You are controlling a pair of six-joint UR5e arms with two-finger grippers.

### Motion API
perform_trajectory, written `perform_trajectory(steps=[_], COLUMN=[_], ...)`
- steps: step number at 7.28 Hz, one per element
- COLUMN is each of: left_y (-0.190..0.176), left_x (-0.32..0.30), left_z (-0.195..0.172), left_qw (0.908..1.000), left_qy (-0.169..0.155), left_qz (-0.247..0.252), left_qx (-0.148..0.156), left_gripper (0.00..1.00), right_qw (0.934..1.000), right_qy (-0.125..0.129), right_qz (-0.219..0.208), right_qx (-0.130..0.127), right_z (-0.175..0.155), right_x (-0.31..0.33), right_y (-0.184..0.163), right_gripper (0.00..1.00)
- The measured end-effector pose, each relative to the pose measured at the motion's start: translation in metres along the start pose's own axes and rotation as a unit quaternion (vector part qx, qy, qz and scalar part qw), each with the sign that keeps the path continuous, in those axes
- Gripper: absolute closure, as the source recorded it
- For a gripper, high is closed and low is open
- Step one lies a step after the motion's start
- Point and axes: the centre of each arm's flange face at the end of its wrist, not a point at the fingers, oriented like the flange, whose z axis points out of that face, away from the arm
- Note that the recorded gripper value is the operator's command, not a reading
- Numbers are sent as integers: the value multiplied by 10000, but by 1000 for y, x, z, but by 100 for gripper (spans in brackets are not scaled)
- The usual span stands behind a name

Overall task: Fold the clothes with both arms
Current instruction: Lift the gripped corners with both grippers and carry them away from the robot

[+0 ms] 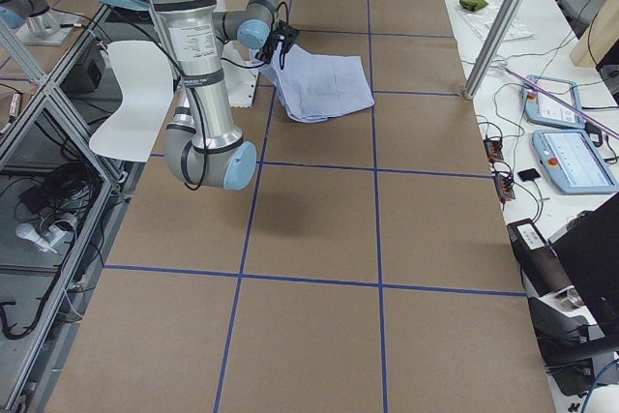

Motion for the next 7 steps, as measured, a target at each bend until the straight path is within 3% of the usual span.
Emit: perform_trajectory(steps=[4, 7], left_y=[-21, -61], left_x=[-1, -4], left_z=[-19, -35], left_qw=[9998, 9989], left_qy=[72, 58], left_qz=[-89, -40], left_qx=[132, 455], left_gripper=[100, 100], right_qw=[9994, 9972], right_qy=[-257, -213], right_qz=[-186, -586], right_qx=[146, 408], right_z=[-29, -17], right_x=[-22, -53], right_y=[-41, -72], right_gripper=[100, 100])
